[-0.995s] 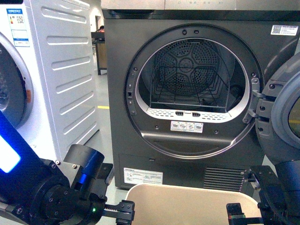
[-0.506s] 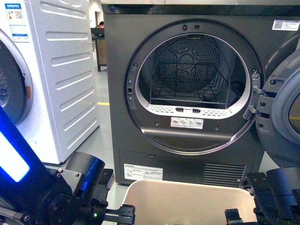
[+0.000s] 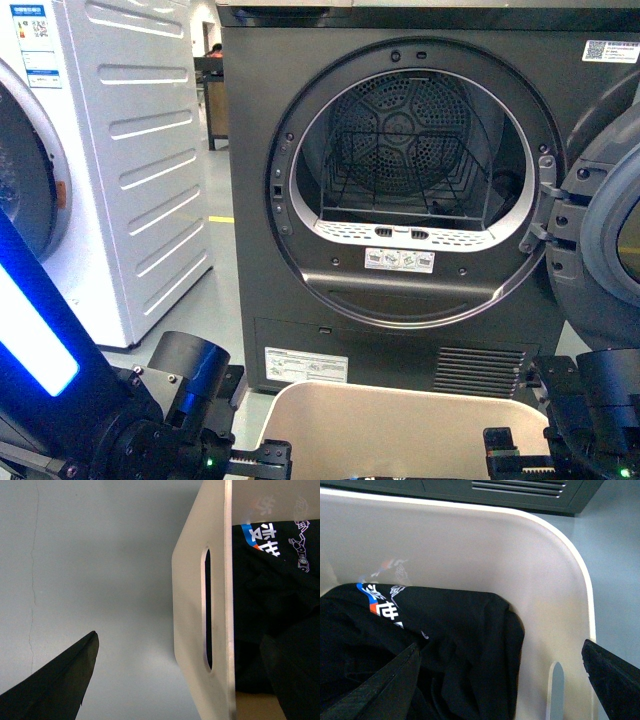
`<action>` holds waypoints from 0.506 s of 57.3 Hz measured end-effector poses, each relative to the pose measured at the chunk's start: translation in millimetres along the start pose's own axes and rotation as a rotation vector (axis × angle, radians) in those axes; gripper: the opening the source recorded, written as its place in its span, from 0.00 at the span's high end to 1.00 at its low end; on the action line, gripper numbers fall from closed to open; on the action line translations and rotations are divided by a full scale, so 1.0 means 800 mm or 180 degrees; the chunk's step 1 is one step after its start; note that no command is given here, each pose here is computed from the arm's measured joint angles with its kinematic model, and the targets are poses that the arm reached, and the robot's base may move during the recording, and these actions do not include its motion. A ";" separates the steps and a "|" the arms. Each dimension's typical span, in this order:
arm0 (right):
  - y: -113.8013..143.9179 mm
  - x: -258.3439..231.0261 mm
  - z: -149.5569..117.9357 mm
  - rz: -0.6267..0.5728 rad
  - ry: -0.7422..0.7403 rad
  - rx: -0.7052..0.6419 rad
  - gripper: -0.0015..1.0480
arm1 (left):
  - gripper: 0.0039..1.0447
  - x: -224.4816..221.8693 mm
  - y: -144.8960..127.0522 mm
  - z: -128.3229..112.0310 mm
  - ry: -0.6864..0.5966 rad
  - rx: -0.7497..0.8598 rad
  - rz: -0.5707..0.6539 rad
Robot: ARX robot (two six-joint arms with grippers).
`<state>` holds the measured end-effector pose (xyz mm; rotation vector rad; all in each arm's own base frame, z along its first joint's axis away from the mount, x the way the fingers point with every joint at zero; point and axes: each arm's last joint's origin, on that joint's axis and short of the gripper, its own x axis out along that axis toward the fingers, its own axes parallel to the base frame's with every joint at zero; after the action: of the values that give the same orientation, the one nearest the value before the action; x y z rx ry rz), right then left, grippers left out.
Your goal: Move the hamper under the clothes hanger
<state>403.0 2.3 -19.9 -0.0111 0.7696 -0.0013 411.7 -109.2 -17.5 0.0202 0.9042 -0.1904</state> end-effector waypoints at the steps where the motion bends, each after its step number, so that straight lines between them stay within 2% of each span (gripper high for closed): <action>1: -0.001 -0.001 0.001 0.0019 -0.0017 0.0036 0.08 | 0.06 0.000 0.000 0.000 0.0000 0.0002 0.0002; 13: -0.011 -0.012 0.011 -0.0008 -0.0130 0.0186 0.08 | 0.06 0.000 0.000 0.000 0.0019 0.0005 0.0044; 29: -0.027 -0.008 0.002 -0.0264 -0.0021 0.0185 0.08 | 0.06 0.000 -0.009 0.002 -0.0001 0.0041 -0.0035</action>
<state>399.6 -19.1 -13.8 0.0123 0.7618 -0.1023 411.9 -116.4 -15.8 0.0273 0.9028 -0.2063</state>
